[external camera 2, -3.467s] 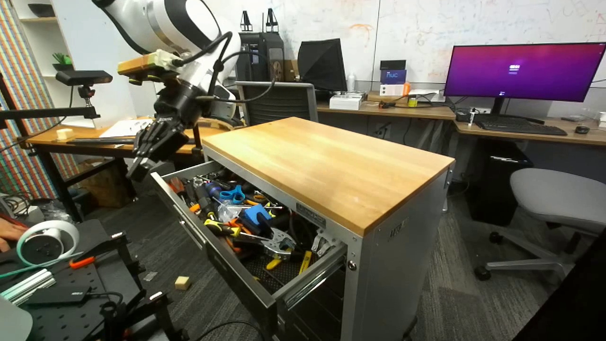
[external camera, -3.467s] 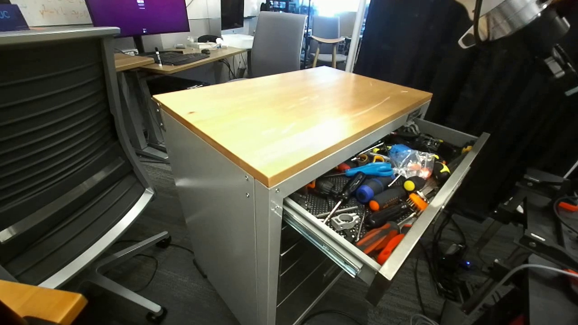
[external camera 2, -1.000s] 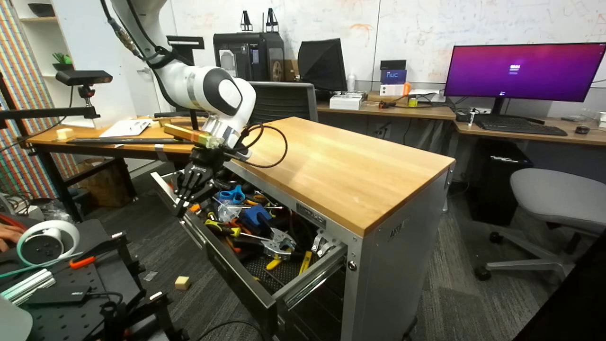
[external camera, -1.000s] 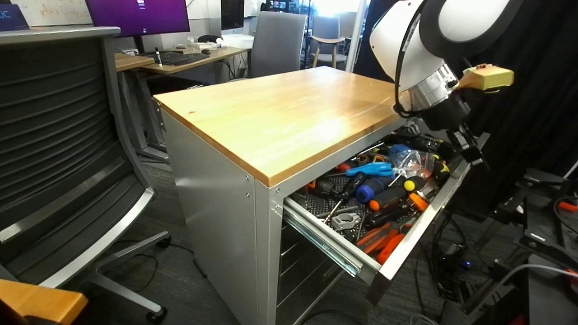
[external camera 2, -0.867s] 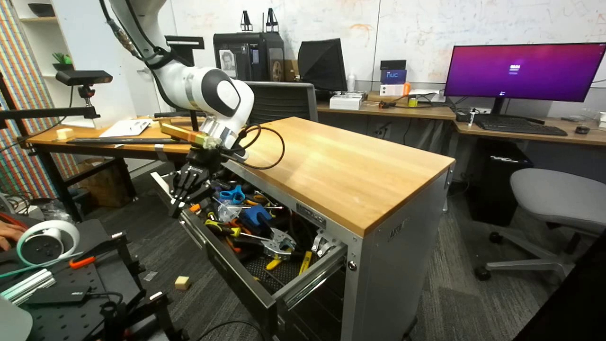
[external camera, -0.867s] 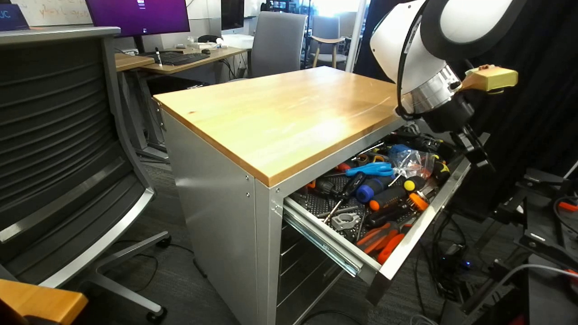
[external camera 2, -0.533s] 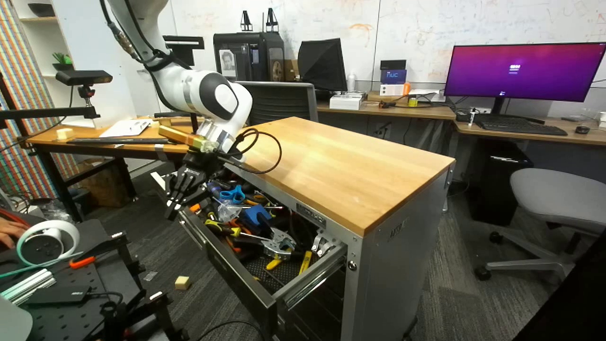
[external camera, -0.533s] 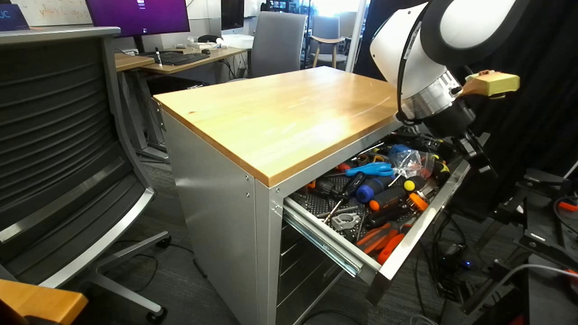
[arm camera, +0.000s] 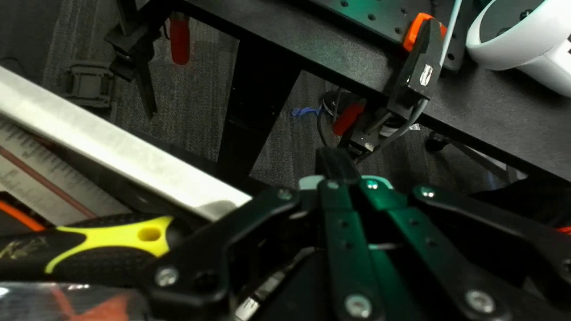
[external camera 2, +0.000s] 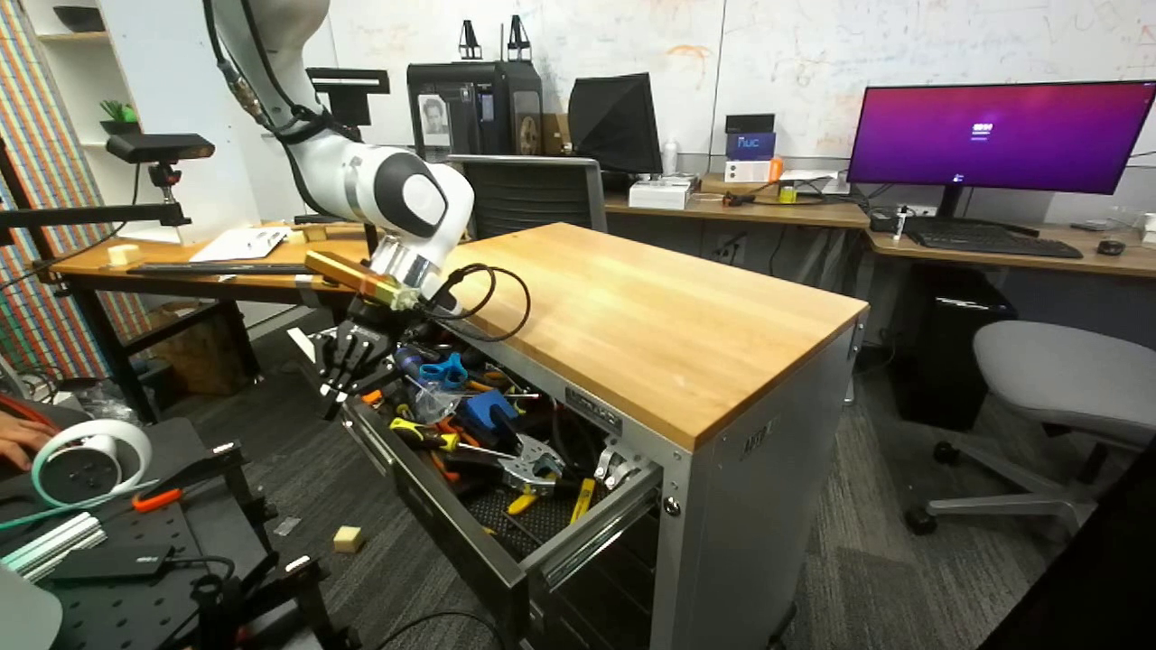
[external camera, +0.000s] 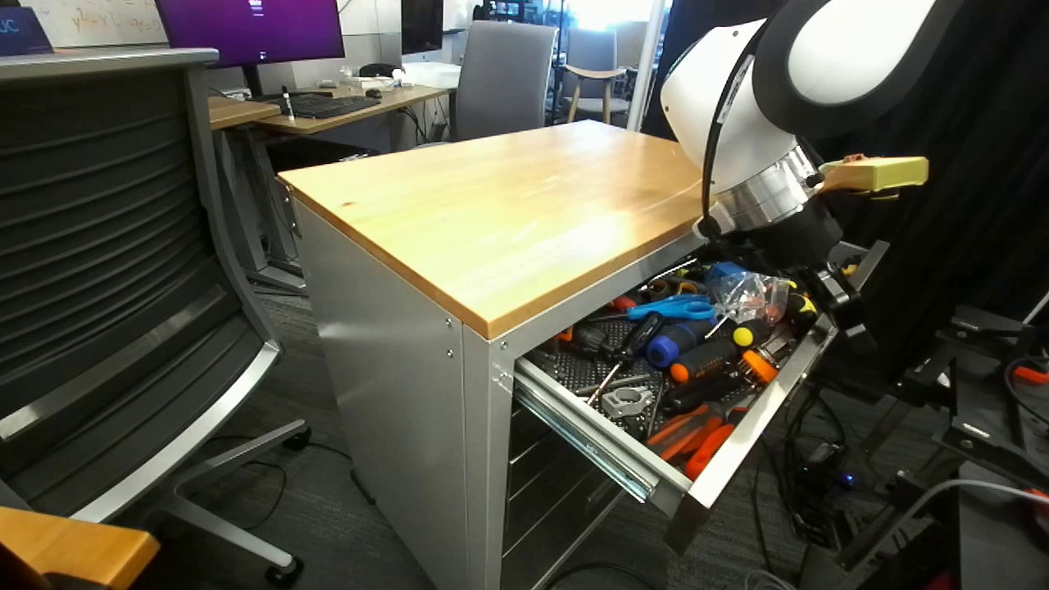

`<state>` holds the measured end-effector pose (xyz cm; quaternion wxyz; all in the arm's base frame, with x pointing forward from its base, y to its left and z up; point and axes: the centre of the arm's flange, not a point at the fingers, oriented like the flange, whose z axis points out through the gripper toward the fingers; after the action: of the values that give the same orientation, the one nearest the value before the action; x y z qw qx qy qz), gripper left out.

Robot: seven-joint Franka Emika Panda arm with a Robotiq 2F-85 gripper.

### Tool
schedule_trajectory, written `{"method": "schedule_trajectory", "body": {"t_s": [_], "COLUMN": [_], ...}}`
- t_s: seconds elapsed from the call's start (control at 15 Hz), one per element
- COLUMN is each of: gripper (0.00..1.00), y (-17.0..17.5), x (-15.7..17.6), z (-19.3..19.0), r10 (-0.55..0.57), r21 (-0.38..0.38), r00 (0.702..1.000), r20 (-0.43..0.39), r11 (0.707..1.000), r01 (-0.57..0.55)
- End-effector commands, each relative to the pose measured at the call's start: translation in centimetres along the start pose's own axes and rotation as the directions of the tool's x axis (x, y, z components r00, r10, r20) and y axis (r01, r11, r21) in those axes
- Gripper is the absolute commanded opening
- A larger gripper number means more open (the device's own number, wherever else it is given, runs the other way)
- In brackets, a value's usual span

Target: Put the screwdriver in the drawer then close it

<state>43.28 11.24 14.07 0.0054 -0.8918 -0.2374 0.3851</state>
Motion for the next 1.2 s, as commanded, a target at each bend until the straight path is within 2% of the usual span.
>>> {"method": "schedule_trajectory", "body": {"t_s": [0.0,0.07,0.13,0.2,0.33,0.47,0.53,0.6,0.87,0.93,1.0,1.07,1.13], "gripper": [0.01,0.26,0.27,0.09,0.23,0.27,0.52,0.53,0.80,0.40,0.45,0.44,0.38], "y": [-0.2,-0.3,-0.4,-0.3,-0.4,-0.5,-0.5,-0.9,-2.8,-3.2,-3.5,-3.8,-4.1], "x": [1.5,1.5,1.0,0.8,0.8,0.8,0.8,1.1,1.5,1.5,1.4,1.5,1.5], "z": [0.2,0.3,-0.1,0.7,0.7,0.7,0.7,1.0,2.5,2.8,2.9,2.7,2.4], "r10": [-0.047,-0.056,-0.075,-0.035,-0.050,-0.052,-0.053,-0.030,0.071,0.095,0.117,0.141,0.163], "r21": [0.001,0.000,0.001,0.003,0.004,0.004,0.004,0.004,0.026,0.044,0.043,0.053,0.053], "r00": [0.999,0.998,0.997,0.999,0.999,0.998,0.998,0.995,0.973,0.962,0.949,0.934,0.914], "r20": [0.004,0.012,0.017,0.014,0.018,0.019,0.019,-0.090,-0.219,-0.255,-0.292,-0.330,-0.373], "r11": [0.999,0.998,0.997,0.999,0.999,0.999,0.999,1.000,0.997,0.995,0.993,0.990,0.987], "r01": [0.047,0.056,0.075,0.035,0.049,0.052,0.053,0.031,-0.067,-0.087,-0.110,-0.131,-0.154]}}
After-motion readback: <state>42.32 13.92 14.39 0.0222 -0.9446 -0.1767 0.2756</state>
